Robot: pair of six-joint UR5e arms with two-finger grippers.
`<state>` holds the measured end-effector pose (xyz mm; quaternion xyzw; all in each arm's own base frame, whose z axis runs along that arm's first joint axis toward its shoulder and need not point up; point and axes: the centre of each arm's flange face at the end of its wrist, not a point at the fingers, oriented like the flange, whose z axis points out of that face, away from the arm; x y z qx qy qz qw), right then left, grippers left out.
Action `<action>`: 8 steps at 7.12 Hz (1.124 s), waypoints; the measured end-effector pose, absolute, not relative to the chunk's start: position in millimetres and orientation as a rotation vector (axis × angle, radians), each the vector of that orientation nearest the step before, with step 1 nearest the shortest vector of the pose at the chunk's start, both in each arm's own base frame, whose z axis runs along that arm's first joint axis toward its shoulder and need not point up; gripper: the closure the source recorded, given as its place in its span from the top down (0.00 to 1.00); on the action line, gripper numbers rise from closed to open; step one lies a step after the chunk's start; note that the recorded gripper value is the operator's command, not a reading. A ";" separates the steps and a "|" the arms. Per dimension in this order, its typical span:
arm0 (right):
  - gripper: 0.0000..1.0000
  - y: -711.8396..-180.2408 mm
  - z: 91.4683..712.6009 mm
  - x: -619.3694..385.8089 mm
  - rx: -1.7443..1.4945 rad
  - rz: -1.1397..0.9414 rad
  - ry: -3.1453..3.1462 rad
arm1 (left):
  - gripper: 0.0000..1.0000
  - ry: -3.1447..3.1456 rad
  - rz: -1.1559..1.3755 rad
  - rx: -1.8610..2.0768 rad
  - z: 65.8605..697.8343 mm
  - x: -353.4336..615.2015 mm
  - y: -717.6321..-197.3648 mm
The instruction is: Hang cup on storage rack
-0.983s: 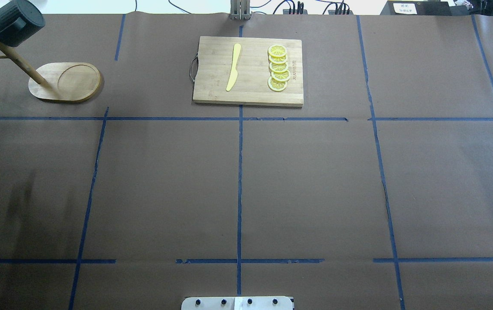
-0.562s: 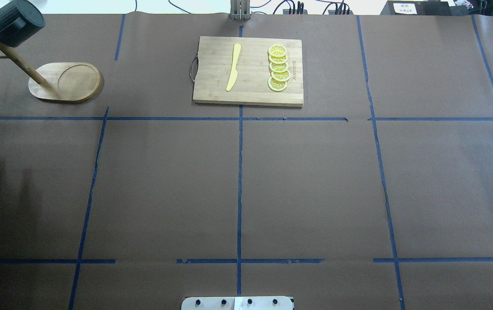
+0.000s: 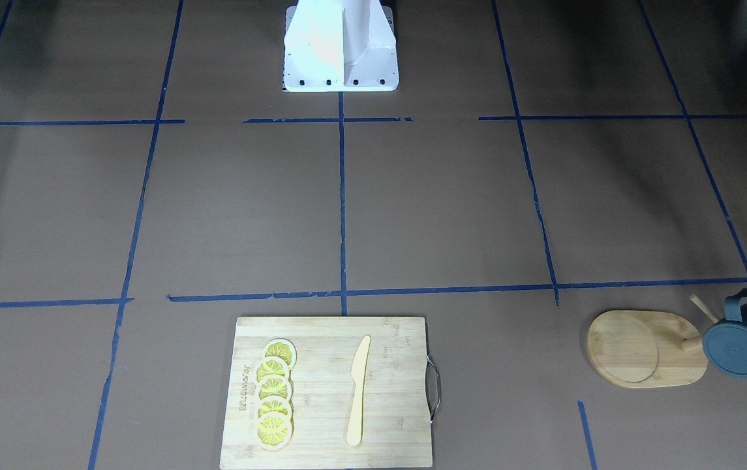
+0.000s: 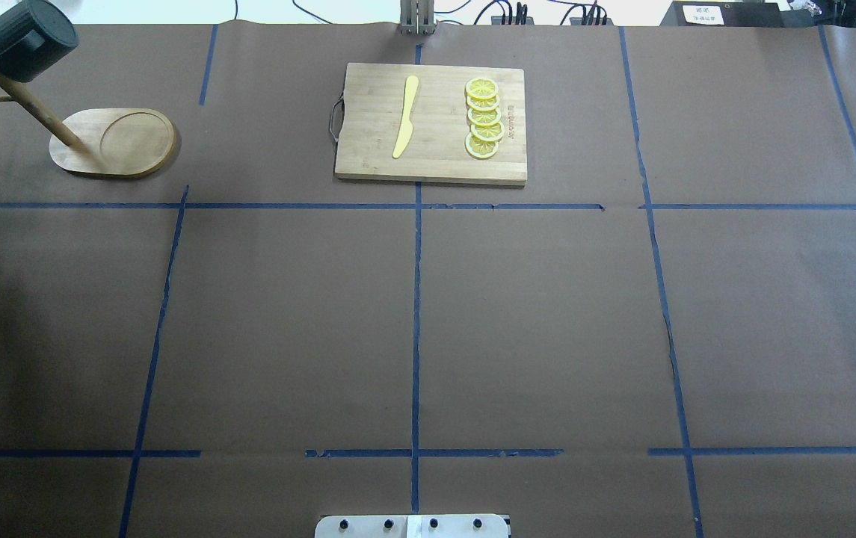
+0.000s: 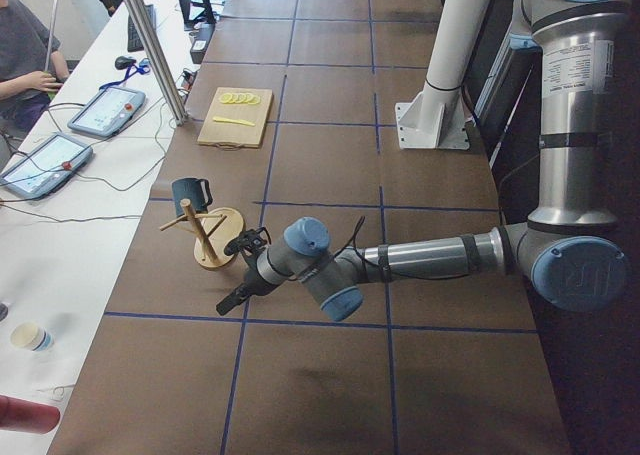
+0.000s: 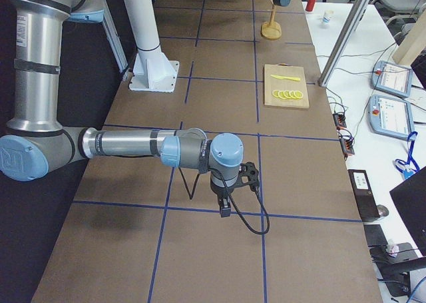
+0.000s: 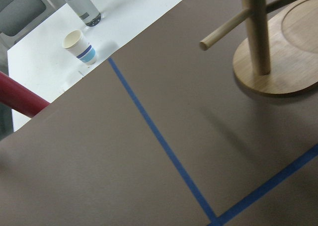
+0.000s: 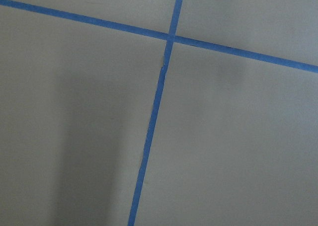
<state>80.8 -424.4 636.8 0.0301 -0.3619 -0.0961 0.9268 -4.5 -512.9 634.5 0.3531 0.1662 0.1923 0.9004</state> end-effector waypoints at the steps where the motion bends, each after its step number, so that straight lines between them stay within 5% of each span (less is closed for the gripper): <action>1: 1.00 -424.4 636.8 80.8 0.062 -0.198 -0.742 | 1.00 0.312 0.425 0.624 604.1 -19.6 -520.9; 8: 0.99 -425.9 638.5 80.6 0.056 -0.187 -0.746 | 1.00 0.785 -0.028 0.038 626.5 -95.2 -443.9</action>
